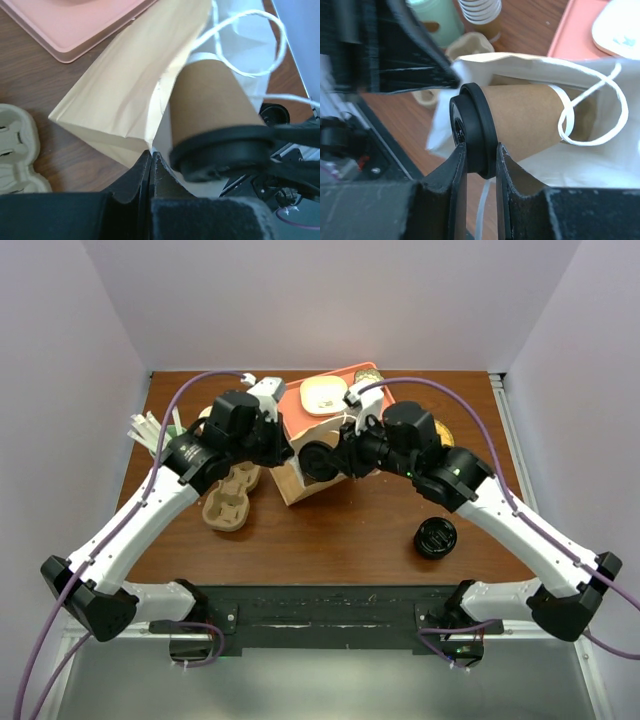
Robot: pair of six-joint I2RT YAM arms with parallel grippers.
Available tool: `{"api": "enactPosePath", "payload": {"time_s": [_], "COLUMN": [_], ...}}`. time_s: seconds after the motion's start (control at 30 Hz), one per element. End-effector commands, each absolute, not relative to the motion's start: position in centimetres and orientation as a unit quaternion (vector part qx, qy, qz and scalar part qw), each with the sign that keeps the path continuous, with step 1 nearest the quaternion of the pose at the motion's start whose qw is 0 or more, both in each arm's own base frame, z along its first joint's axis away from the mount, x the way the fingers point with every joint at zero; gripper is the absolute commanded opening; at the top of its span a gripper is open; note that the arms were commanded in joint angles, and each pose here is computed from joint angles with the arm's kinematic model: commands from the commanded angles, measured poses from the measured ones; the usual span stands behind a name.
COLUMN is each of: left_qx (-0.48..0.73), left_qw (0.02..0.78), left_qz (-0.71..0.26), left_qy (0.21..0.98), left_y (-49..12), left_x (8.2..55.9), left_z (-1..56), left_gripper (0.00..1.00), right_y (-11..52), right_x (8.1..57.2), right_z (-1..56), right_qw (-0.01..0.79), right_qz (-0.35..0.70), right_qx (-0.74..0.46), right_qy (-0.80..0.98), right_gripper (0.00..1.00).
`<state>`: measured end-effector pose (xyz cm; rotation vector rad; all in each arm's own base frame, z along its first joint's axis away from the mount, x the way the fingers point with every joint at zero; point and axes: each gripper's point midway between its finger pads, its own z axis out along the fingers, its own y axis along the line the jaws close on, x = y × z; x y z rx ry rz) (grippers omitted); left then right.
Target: Pack the takeout coffee
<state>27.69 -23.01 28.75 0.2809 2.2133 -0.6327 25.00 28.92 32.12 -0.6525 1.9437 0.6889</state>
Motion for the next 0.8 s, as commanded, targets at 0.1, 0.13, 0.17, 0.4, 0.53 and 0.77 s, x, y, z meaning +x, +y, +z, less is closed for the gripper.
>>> {"api": "enactPosePath", "payload": {"time_s": [0.1,0.13,0.17,0.4,0.53,0.77], "left_qx": [0.109,0.109,0.109,0.096,0.101,0.091], "left_qw": [0.402,0.401,0.399,0.382,0.343,0.299], "left_qz": [-0.263,-0.263,-0.265,-0.250,-0.259,-0.226], "left_qy": [0.870,0.871,0.871,0.884,0.897,0.922], "left_y": [-21.9,-21.9,-21.9,-20.6,-20.4,-18.7], "left_x": [27.7,27.7,27.6,27.7,26.3,25.1], "left_z": [30.4,30.3,30.2,29.4,28.3,27.2], "left_gripper": [0.00,0.00,0.00,0.00,0.00,0.00], "right_y": [28.4,28.2,28.2,25.1,22.8,17.4], "right_x": [23.2,23.2,23.4,25.0,27.4,31.8], "right_z": [41.6,42.5,43.4,48.9,50.1,47.9], "right_qw": [0.510,0.517,0.526,0.600,0.641,0.657], "right_qz": [0.372,0.378,0.386,0.401,0.353,0.241], "right_qx": [-0.197,-0.186,-0.169,-0.050,-0.010,0.047], "right_qy": [0.750,0.745,0.739,0.691,0.681,0.713], "right_gripper": [0.00,0.00,0.00,0.00,0.00,0.00]}}
